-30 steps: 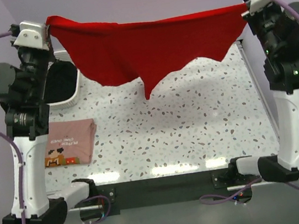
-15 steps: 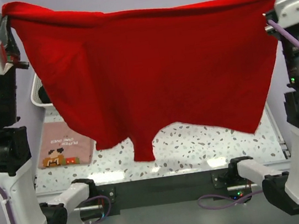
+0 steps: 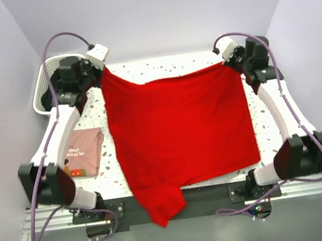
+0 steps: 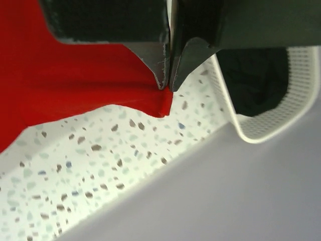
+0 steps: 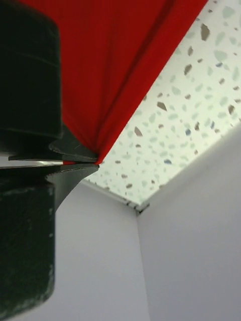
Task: Fold and stack the t-shirts
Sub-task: Flatten the tshirt out
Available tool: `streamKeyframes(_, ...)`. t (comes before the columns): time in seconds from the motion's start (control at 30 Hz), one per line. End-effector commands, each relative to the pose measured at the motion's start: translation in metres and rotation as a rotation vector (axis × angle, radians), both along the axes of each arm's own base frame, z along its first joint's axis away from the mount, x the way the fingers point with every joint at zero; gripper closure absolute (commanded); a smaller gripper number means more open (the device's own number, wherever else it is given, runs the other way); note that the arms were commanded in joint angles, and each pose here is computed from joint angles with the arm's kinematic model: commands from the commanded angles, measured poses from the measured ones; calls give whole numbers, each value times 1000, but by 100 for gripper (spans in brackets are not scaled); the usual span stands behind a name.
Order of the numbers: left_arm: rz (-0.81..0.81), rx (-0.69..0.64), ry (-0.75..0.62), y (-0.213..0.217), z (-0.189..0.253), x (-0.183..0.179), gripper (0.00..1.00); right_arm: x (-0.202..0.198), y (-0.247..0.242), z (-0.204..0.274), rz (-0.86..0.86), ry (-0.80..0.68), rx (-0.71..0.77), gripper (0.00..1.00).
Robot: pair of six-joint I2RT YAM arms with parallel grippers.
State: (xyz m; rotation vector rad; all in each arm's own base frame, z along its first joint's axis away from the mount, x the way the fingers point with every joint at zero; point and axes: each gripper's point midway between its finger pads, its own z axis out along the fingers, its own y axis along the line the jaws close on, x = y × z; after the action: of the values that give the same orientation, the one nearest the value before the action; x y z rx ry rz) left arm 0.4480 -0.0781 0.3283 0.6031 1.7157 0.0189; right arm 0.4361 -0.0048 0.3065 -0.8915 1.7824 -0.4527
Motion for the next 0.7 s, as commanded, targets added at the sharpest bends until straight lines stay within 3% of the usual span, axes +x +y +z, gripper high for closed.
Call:
streamKeyframes(0.0,-73,-54,-18,-20,-14,28,100,29,13,-18,60,-36,0,100)
streamKeyframes(0.03,-73,-50,57,-24,-50,46,100,38,12,-26,53,-34,-3,100)
streamKeyframes(0.1,-70,-56,89,-28,-64,69,100,60,11,-73,40,48,-12,100)
streamKeyframes(0.17,-54,-54,183,-30,-110,94,100,81,8,-110,22,111,-24,100)
streamKeyframes(0.2,-39,-59,168,-30,-104,108,100,91,7,-116,18,117,-28,100)
streamKeyframes(0.23,-32,-52,222,-31,-135,121,100,96,7,-125,12,131,-30,100)
streamKeyframes(0.4,-10,-47,235,-33,-159,161,100,124,1,-169,-13,199,-58,100)
streamKeyframes(0.67,11,-53,267,-32,-185,168,100,135,-3,-181,-35,205,-75,100)
